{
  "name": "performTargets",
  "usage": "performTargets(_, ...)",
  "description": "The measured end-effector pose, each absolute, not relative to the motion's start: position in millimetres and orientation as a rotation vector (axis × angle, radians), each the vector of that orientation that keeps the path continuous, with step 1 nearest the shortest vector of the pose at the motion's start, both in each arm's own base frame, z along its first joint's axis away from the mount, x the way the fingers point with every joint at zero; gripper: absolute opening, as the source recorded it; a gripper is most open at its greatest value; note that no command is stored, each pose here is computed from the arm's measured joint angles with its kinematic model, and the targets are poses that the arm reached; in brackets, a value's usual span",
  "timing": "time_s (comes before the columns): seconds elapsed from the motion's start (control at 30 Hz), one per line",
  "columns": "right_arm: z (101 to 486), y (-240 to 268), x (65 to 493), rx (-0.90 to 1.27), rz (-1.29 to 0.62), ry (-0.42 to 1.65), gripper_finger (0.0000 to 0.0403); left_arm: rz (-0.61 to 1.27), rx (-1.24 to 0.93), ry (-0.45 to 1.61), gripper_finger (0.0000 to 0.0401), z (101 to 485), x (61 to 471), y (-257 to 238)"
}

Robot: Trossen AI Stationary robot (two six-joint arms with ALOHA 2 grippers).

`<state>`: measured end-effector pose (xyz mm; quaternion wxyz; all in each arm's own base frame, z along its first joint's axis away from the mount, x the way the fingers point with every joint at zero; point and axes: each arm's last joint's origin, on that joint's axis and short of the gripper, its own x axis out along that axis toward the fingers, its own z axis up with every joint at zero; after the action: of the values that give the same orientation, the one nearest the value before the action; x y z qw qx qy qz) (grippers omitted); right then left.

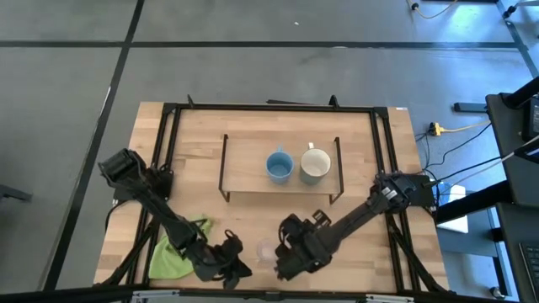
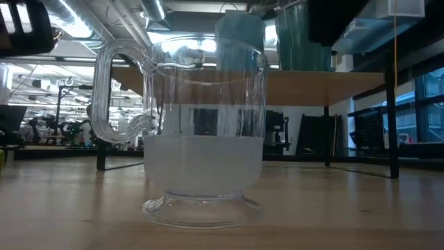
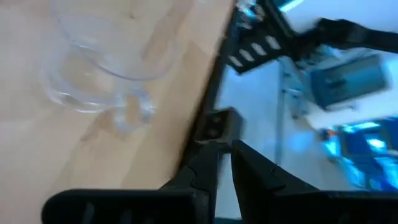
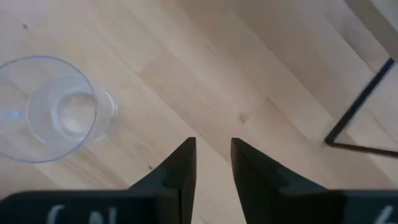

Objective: Stack small to large cups/mugs on shelf
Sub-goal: Put the transparent mug on the shelf

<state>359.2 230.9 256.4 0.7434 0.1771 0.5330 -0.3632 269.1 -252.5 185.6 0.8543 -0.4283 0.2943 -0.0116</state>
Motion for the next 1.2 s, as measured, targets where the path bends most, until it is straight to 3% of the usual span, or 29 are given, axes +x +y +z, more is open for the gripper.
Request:
performTargets(0.23,239.9,250.3,340.9,0.445,-0.872,1.171,0.0117,0.012,-0.874,0.627,0.0039,178.1,284.2,-266.8)
performTargets(0.5,205.3,260.4,336.0,0.567,-0.920,1.161,0.0009,0.016,-0.889,0.682,0.0039,168.7,283.6,-271.6)
performTargets(0.77,196.9,257.0,334.6,0.637,-1.017,1.099,0.0004,0.055,-0.854,0.660,0.0003,165.8,285.1,-268.6)
performTargets(1.2,196.5,257.5,341.9,0.751,-1.030,1.018,0.0002,0.095,-0.932,0.667,0.0001,128.4,301.7,-268.2)
